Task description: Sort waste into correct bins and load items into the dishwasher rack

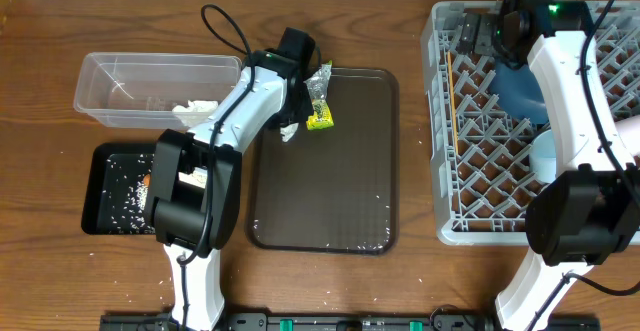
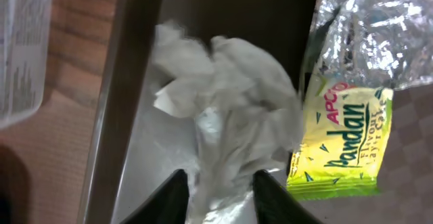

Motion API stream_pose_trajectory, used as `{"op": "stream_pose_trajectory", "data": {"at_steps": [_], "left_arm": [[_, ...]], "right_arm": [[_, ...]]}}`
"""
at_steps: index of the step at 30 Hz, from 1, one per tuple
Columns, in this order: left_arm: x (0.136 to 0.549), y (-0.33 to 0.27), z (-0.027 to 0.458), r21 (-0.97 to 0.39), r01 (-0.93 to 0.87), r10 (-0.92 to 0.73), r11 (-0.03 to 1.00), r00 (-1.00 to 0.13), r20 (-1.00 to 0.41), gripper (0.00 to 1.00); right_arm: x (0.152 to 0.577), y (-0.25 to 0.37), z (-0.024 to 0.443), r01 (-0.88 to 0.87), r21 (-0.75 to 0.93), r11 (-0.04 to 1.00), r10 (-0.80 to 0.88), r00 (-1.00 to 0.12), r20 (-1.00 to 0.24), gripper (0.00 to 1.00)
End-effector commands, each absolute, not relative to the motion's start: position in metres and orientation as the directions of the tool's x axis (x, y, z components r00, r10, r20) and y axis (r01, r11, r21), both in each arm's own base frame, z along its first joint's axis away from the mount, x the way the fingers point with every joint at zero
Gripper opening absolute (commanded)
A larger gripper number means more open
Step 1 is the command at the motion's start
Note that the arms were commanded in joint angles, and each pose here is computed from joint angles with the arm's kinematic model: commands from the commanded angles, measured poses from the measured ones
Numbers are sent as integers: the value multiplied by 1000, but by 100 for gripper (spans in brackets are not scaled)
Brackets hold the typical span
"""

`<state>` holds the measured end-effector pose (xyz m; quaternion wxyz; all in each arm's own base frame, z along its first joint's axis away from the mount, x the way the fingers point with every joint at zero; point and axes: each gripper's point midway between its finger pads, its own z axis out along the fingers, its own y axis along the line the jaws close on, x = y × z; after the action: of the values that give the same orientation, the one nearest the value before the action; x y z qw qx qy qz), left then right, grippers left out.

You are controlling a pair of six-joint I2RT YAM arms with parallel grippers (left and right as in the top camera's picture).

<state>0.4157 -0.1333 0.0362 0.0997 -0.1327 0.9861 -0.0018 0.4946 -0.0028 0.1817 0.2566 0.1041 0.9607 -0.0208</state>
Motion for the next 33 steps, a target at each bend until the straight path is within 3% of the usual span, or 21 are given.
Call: {"op": "stream_pose_trajectory", "data": {"at_steps": [1, 6, 11, 16, 19, 27, 28, 29, 30, 31, 33], "left_arm": [[412, -128, 30, 1, -253, -248, 968, -951, -186, 7], [411, -141, 46, -79, -240, -250, 968, -953, -173, 6], [426, -146, 123, -190, -217, -270, 958, -906, -326, 6], [433, -101, 215, -163, -306, -341, 938, -733, -589, 6], [429, -66, 250, -133, -388, -370, 912, -635, -679, 6], [426, 8, 233, -69, -534, -442, 842, -613, -654, 9], [426, 18, 226, -63, -556, -461, 828, -613, -642, 17], [427, 25, 218, -65, -573, -480, 817, -614, -626, 50], [427, 29, 211, -72, -579, -497, 812, -622, -605, 73], [426, 32, 204, -82, -581, -514, 810, -635, -576, 82], [425, 33, 194, -108, -580, -541, 808, -655, -527, 86]], "right_arm": [[494, -2, 184, 219, 11, 976, 195, -842, -502, 99], [494, -2, 184, 219, 11, 976, 195, -842, -503, 99], [494, -2, 184, 219, 11, 976, 195, -842, -502, 99], [494, -2, 184, 219, 11, 976, 195, -842, -502, 99], [494, -2, 184, 220, 11, 976, 195, -842, -502, 99], [494, -2, 184, 220, 11, 976, 195, -842, -502, 99], [494, -2, 184, 219, 11, 976, 195, -842, -502, 99], [494, -2, 184, 220, 11, 975, 195, -842, -502, 99], [494, -2, 184, 219, 11, 976, 195, -842, -502, 99], [494, -2, 184, 219, 11, 976, 195, -842, -502, 99], [494, -2, 184, 219, 11, 976, 195, -842, -502, 99]]}}
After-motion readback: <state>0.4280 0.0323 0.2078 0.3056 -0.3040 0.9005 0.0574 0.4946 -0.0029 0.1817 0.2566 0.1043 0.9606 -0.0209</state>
